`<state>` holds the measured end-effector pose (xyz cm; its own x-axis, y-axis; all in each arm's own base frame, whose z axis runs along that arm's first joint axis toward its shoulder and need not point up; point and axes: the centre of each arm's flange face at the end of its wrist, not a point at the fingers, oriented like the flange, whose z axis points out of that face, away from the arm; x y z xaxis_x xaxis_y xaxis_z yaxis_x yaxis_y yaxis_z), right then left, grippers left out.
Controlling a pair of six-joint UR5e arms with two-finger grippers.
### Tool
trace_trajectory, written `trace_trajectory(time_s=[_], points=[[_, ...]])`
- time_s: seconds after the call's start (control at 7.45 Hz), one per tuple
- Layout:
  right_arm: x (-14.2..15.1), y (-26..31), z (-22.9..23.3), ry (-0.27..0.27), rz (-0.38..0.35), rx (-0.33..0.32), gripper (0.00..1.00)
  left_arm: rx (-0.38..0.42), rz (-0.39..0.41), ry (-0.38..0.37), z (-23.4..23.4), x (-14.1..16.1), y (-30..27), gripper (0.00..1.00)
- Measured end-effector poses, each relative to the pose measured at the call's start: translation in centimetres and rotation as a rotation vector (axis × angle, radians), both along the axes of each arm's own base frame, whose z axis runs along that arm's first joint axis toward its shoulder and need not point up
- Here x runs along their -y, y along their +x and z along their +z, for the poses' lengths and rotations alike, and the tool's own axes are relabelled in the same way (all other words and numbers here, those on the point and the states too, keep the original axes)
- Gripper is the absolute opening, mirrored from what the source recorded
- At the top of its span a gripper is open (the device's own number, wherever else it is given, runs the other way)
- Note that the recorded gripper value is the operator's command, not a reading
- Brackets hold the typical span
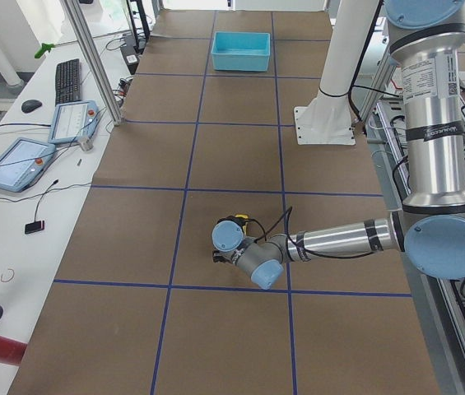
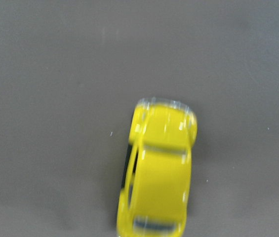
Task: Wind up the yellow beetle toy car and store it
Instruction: 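Withdraw the left gripper while the released car rolls toward the bin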
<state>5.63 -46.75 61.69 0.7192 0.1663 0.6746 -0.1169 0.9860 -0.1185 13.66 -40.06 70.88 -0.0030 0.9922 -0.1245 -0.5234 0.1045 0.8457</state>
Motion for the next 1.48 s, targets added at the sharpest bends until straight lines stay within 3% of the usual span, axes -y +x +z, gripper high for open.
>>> trace_trajectory(time_s=[0.54,0.81,1.07,1.48], points=[[0.0,0.0,0.1,-0.001,0.0,0.0,1.0,-0.043,-0.018,-0.015,-1.1,0.7,-1.0,1.0],[0.0,0.0,0.1,-0.002,0.0,0.0,1.0,-0.052,-0.068,-0.072,-2.2,1.3,-1.1,1.0],[-0.1,0.0,0.1,-0.004,0.0,0.0,1.0,-0.071,-0.183,-0.206,-5.5,2.1,-1.2,1.0],[-0.1,0.0,0.2,-0.005,-0.001,0.0,1.0,-0.079,-0.359,-0.471,-7.9,3.6,-1.1,1.0]])
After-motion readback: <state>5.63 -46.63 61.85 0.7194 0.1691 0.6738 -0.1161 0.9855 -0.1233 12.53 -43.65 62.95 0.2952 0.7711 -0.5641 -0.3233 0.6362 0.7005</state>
